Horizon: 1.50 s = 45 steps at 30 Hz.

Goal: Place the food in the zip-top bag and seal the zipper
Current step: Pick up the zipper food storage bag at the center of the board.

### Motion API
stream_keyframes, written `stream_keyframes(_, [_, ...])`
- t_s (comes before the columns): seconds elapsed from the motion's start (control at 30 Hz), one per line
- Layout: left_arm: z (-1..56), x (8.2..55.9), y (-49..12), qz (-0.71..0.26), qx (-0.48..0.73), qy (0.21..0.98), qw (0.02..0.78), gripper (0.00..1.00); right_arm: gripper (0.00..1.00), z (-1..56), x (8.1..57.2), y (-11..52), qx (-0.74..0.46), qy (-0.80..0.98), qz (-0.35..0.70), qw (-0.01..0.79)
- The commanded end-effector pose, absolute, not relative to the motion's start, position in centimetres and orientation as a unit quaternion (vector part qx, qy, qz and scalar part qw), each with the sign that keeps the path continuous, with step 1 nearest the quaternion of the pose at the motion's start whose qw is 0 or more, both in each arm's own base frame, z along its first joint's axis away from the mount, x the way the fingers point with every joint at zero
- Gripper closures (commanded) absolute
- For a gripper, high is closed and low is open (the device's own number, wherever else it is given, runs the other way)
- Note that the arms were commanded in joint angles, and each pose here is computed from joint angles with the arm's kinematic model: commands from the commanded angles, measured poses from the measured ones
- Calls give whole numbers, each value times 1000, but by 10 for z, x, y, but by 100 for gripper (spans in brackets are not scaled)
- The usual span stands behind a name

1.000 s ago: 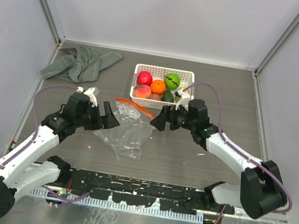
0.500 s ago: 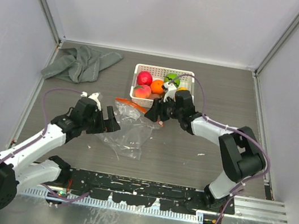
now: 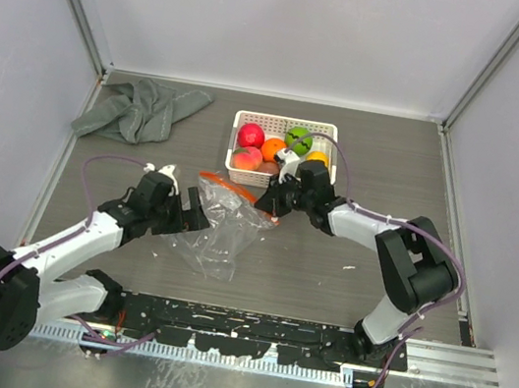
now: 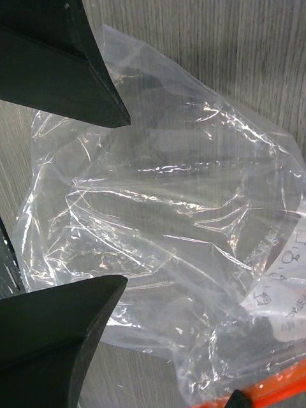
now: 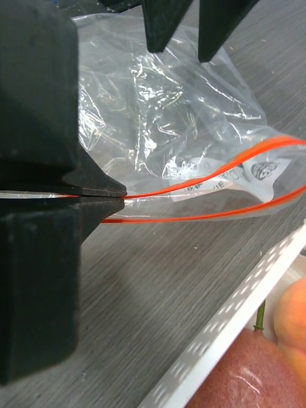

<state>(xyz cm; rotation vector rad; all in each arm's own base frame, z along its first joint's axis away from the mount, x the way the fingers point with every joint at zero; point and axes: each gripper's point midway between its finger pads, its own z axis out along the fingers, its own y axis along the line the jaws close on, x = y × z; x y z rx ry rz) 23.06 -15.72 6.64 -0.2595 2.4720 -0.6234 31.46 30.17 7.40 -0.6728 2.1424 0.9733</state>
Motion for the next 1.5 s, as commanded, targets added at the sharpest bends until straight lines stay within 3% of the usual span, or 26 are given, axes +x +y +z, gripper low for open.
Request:
stream_keyframes(0.0, [95, 252, -168, -258, -90, 903, 330, 0, 99, 120, 306, 307, -291, 786, 384, 388])
stream_keyframes(0.53, [220, 255, -179, -377, -176, 821, 390, 2, 100, 247, 285, 298, -292, 711, 254, 588])
stream_keyframes(0.77, [246, 258, -188, -435, -203, 781, 398, 1, 99, 256, 264, 319, -314, 689, 203, 621])
stream_keyframes(0.97, [243, 268, -190, -449, -233, 766, 397, 8, 100, 252, 248, 342, -310, 683, 190, 633])
stream_keyframes(1.47, [240, 273, -196, -459, -237, 754, 406, 37, 100, 249, 224, 378, -316, 672, 238, 626])
